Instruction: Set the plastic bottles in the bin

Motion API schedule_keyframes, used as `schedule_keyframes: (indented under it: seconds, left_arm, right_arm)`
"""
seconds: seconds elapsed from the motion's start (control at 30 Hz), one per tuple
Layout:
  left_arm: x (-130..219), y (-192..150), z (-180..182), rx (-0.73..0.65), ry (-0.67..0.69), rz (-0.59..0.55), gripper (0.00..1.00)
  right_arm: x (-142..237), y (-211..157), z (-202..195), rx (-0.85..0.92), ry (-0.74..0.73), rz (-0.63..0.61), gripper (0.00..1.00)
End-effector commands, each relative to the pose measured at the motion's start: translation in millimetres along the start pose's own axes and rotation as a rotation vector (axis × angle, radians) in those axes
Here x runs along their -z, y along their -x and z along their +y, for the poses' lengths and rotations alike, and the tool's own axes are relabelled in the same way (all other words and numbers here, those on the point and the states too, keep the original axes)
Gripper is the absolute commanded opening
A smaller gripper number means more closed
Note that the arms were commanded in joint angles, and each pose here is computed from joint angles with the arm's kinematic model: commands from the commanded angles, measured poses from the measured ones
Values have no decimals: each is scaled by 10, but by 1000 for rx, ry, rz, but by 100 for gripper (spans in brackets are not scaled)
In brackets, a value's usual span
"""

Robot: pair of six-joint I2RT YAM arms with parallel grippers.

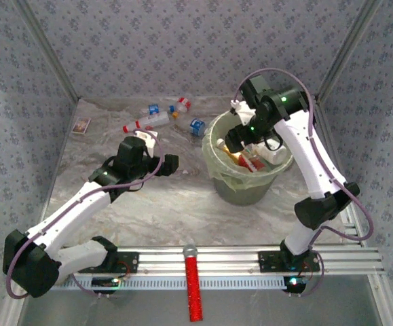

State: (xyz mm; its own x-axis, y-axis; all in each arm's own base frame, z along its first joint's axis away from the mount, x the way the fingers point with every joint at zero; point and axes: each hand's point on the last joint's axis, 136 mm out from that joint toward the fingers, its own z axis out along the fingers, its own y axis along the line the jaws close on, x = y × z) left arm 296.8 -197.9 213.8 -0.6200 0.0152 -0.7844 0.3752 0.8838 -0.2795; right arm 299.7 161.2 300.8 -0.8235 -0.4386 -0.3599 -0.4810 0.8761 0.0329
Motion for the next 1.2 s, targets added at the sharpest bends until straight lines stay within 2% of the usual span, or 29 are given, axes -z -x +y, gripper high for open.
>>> schedule_keyframes:
  seconds: [0.0,0.13,0.27,0.47,0.57,0.67,0.87,1.0,1.17]
  left_arm:
    - [62,180,-62,2,-23,-39,99]
    - [58,169,-52,2,-20,-37,99]
    - [49,160,-34,9,-17,-35,99]
    - [37,173,31,18,0,-26,99]
    - [17,216,92,19,12,-17,99]
    - [-25,295,251,26,53,-11,99]
    - [-279,579,883,13,201,36,99]
    - [-594,738,1417,158,276,81,99]
    - [-1004,805,1942,595,323,54,98]
  right_arm:
    - [168,78,-46,-19,-9,-51,86]
    - [89,132,-27,-27,12,-56,77]
    - [-203,120,61,-38,66,-22,63]
    - [-523,17,158,-73,120,25,54]
    - [-392,77,130,-72,109,-18,55]
    - [-99,212,52,-81,90,-124,59]
    - [390,344,-118,-116,61,-327,66]
    - [461,287,-193,-158,64,-375,68]
    - [331,173,-254,-192,59,-355,70]
